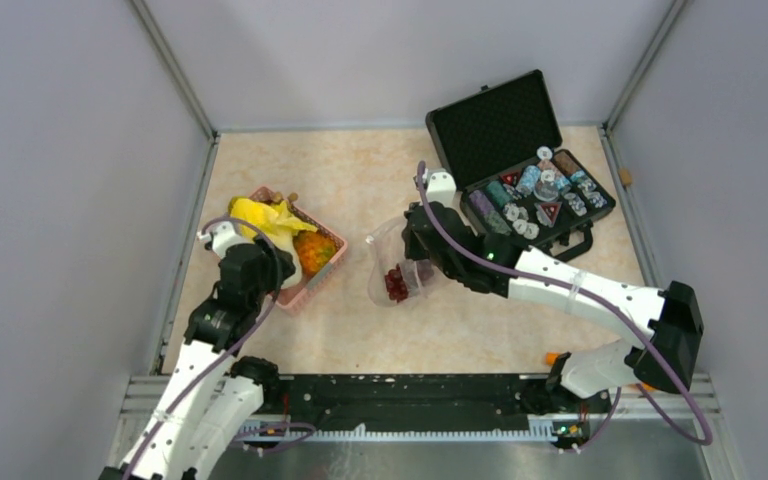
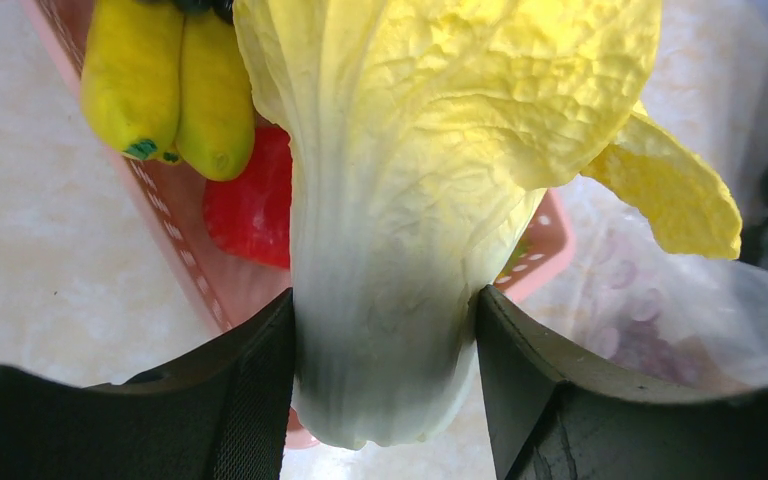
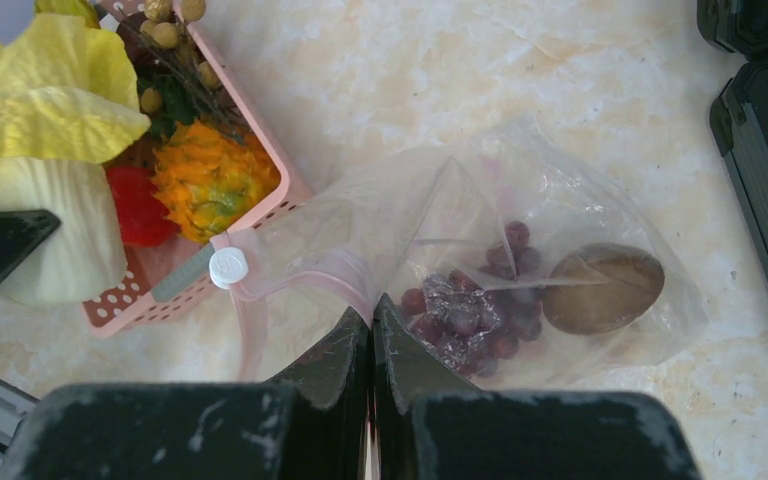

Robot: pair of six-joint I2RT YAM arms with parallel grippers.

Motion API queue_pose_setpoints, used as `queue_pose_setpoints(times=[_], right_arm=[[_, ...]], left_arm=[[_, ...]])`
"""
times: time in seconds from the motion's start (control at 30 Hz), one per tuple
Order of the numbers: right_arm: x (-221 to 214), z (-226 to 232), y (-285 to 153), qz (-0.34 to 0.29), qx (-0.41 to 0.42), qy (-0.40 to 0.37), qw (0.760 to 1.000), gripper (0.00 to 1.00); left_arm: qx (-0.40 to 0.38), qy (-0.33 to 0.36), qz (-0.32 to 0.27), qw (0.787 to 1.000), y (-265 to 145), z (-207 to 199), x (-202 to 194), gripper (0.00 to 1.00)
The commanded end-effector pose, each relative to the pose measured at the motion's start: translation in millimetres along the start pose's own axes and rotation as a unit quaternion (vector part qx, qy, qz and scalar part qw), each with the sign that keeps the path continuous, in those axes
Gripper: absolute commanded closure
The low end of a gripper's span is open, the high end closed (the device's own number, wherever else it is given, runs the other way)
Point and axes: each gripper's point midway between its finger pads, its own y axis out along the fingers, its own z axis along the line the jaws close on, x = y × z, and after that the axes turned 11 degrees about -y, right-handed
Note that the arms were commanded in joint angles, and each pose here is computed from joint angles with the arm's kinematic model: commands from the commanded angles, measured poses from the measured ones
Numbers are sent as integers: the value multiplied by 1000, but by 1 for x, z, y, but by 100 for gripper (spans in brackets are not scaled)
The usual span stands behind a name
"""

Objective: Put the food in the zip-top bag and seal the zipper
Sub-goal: Pick up the fake vegetable from the bin, then place the fake vegetable in the zipper food storage bag.

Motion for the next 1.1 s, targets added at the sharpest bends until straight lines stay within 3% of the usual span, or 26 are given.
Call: queue_pose_setpoints(times=[0.0, 0.17, 0.27, 0.5, 0.77, 0.93, 1.07], right_arm=[[22, 7, -8, -37, 21, 15, 999, 100], [22, 9, -6, -38, 25, 21, 999, 100], [22, 15, -3, -31, 49, 33, 998, 100], [20, 19, 0, -28, 63, 50, 996, 100], [20, 19, 0, -26, 64, 70, 995, 100], [23, 19, -2, -35, 67, 87, 993, 100], [29, 18, -7, -49, 69, 110, 990, 100]], left_arm=[[-81, -11, -43, 996, -29, -34, 32, 100], [-216, 8, -29, 976, -59, -80, 34, 100], [-314, 21, -20, 949, -79, -108, 29, 100], [-459, 41, 15, 888, -119, -144, 13, 100], [-564, 24, 48, 824, -148, -161, -4, 100], [-588, -8, 48, 807, -155, -161, -4, 100], [-606, -83, 38, 791, -153, -155, 0, 100]])
